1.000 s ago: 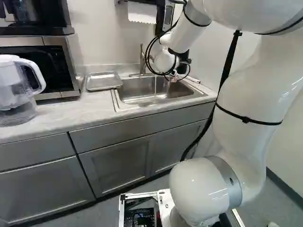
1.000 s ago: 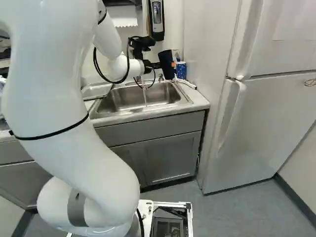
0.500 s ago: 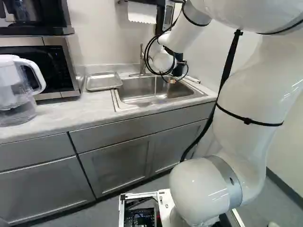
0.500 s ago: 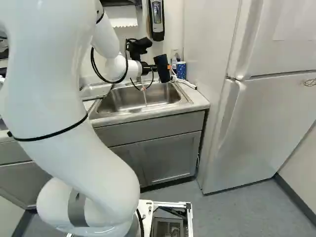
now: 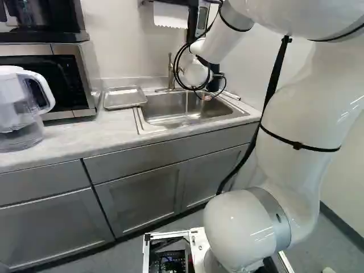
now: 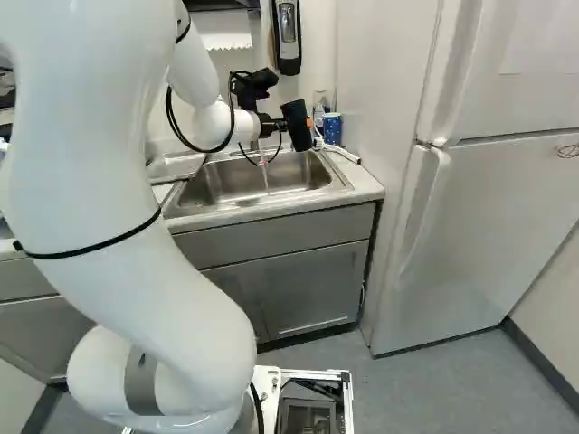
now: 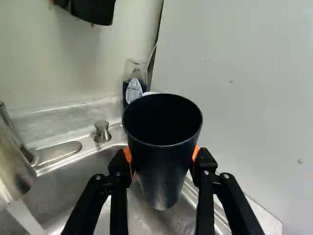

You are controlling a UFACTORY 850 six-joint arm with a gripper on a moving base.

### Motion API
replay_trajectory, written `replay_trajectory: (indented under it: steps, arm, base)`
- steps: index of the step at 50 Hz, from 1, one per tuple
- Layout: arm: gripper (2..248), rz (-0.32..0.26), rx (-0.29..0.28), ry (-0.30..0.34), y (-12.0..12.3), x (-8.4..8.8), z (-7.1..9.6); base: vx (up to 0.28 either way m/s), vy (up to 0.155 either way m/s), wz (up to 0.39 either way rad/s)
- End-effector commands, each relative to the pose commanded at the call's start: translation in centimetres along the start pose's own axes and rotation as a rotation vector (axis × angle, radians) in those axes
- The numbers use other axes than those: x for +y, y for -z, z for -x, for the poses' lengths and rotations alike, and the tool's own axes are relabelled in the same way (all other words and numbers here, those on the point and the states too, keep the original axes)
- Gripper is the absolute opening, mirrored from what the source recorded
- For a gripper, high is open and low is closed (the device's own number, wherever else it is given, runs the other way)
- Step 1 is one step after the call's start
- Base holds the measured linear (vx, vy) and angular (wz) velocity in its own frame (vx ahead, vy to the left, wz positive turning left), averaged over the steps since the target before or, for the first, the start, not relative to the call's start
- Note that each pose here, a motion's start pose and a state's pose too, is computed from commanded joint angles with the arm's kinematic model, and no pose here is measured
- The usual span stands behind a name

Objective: Rinse the cup and place it in the tray

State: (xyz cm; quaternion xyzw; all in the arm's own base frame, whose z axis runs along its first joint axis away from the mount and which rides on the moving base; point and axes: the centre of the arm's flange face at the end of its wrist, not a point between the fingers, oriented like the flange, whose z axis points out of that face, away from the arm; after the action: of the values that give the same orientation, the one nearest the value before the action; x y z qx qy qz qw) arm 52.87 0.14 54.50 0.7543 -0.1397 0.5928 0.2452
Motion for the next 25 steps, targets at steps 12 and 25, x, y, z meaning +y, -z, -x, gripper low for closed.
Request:
replay_trajectory:
  steps: [12,25]
  arm:
    - [125,0.003,0.015,0.003,0.3,0.8,-0.4]
    - [125,0.011,0.011,0.013,0.8,2.1,0.2]
  base:
    - [0.000,0.000,0.000]
    - [0.000,0.000,0.000]
